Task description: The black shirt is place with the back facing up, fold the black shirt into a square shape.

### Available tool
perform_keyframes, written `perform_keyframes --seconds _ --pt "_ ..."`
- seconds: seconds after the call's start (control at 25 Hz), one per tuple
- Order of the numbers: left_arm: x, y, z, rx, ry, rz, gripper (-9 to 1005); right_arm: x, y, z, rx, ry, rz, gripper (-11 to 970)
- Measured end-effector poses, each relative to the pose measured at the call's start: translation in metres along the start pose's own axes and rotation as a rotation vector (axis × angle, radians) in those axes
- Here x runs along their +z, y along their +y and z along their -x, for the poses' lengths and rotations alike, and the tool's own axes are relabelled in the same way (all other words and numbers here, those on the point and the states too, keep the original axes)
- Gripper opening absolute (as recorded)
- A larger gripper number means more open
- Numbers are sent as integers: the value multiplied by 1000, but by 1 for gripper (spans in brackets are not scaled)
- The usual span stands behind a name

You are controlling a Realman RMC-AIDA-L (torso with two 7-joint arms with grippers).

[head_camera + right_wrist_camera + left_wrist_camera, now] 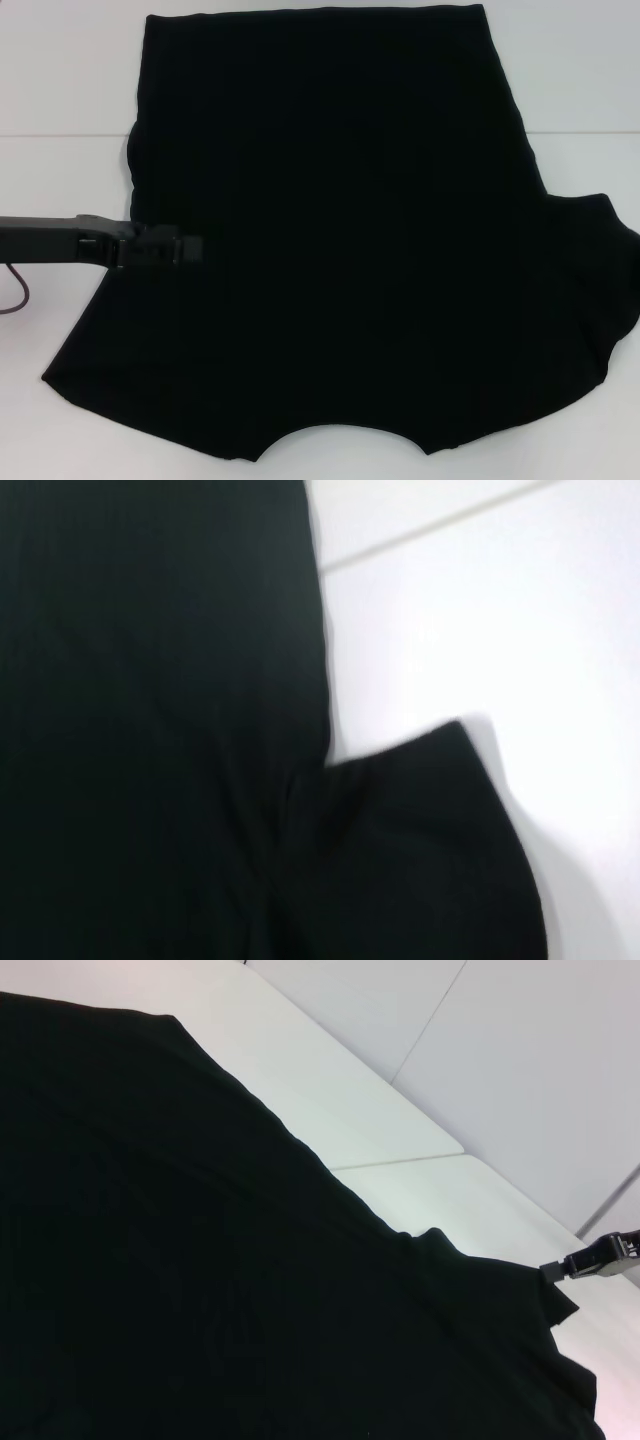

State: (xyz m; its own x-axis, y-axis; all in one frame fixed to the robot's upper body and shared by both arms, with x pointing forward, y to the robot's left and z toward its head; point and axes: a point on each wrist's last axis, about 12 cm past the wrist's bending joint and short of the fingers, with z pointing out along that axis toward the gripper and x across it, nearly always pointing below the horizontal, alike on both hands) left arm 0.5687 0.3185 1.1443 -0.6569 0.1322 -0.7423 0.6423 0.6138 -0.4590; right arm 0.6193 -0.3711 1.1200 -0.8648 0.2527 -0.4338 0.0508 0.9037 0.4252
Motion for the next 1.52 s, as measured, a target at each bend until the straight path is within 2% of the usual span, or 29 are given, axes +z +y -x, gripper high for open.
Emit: perform_keyframes --seconds 0.16,0.36,0.48,0.64,0.72,0.84,1.08,1.32,1.36,1.44,1.52 --pt "-1 0 1 -2 -24 -1 571 0 8 7 7 -40 50 31" --pt "-4 1 0 -9 -50 0 572 1 34 16 -33 -60 172 34" --pt "-5 3 0 -14 -62 11 571 8 57 20 -106 -29 209 37" --pt "-5 4 0 -19 -70 24 571 23 87 18 -221 30 201 39" --pt "-4 5 -1 -21 -74 32 572 34 103 11 -307 70 193 41" --pt "-5 7 -2 -28 -77 39 571 47 119 1 -417 131 172 43" --pt "-6 9 -3 -32 -79 47 568 47 126 -4 -454 179 187 48" --pt "-7 9 -1 -53 -79 51 568 31 113 13 -337 104 219 52" --pt "-7 9 -1 -53 -79 51 568 29 110 16 -309 88 224 90" --pt "-16 9 -3 -128 -43 31 568 21 102 26 -227 48 230 165" --pt "-28 9 -5 -195 -2 18 569 18 99 29 -201 38 232 241"
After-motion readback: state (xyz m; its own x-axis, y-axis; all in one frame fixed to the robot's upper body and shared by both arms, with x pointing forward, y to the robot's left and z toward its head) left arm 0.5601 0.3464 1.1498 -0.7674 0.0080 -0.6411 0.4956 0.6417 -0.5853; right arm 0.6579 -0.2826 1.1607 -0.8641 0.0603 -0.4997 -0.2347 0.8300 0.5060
